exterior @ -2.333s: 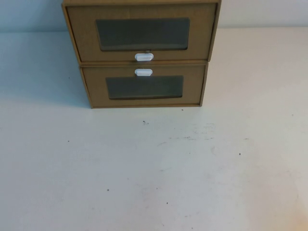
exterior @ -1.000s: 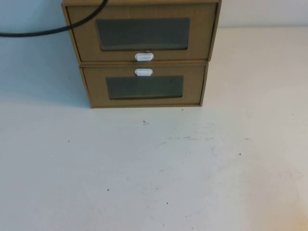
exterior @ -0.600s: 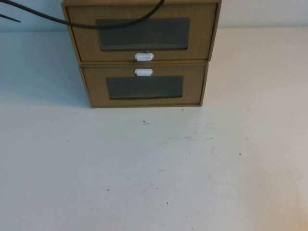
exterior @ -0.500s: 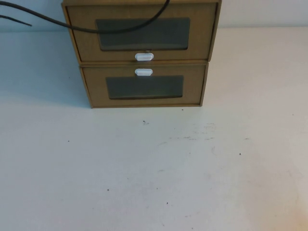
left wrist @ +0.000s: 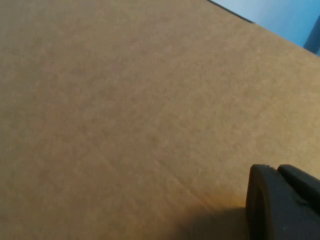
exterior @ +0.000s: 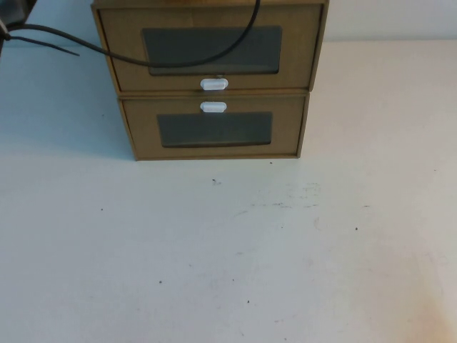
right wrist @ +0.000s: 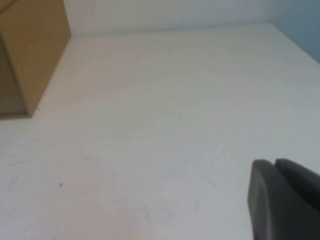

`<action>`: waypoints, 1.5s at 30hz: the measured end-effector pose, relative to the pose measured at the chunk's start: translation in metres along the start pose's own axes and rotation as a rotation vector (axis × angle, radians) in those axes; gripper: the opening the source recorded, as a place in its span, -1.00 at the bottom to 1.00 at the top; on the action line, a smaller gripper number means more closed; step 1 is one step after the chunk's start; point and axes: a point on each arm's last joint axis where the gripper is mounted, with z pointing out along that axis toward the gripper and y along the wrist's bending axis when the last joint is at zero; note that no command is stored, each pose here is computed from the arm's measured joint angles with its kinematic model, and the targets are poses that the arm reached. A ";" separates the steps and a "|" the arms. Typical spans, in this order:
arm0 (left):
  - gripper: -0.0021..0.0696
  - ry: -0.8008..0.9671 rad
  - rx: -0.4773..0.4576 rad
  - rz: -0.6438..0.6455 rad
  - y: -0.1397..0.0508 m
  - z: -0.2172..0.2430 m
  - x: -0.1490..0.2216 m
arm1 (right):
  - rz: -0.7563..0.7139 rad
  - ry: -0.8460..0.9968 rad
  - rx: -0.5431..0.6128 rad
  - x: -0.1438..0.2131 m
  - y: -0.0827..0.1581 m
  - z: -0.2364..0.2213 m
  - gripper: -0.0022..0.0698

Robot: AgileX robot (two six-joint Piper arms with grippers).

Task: Open the shoe box
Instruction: 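Pull the top drawer of the cardboard box fully open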

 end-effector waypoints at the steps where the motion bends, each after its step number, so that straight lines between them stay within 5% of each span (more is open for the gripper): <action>1: -0.96 0.002 0.002 -0.002 0.000 0.003 0.002 | 0.015 -0.025 -0.007 -0.002 0.001 0.000 -0.98; 15: -0.96 0.002 0.015 0.006 -0.002 0.002 -0.001 | 0.364 -0.239 -0.077 -0.022 0.003 -0.003 -0.98; 32: -0.96 0.165 0.025 -0.020 -0.008 -0.012 -0.004 | 0.601 -0.076 -0.140 -0.010 0.010 -0.001 -0.98; 37: -0.96 0.162 0.024 -0.026 -0.008 -0.012 -0.004 | 0.609 0.013 -0.187 -0.014 0.017 -0.005 -0.98; 45: -0.96 0.162 0.023 -0.031 -0.008 -0.011 -0.004 | 0.462 0.209 -0.227 -0.076 0.033 -0.010 -0.98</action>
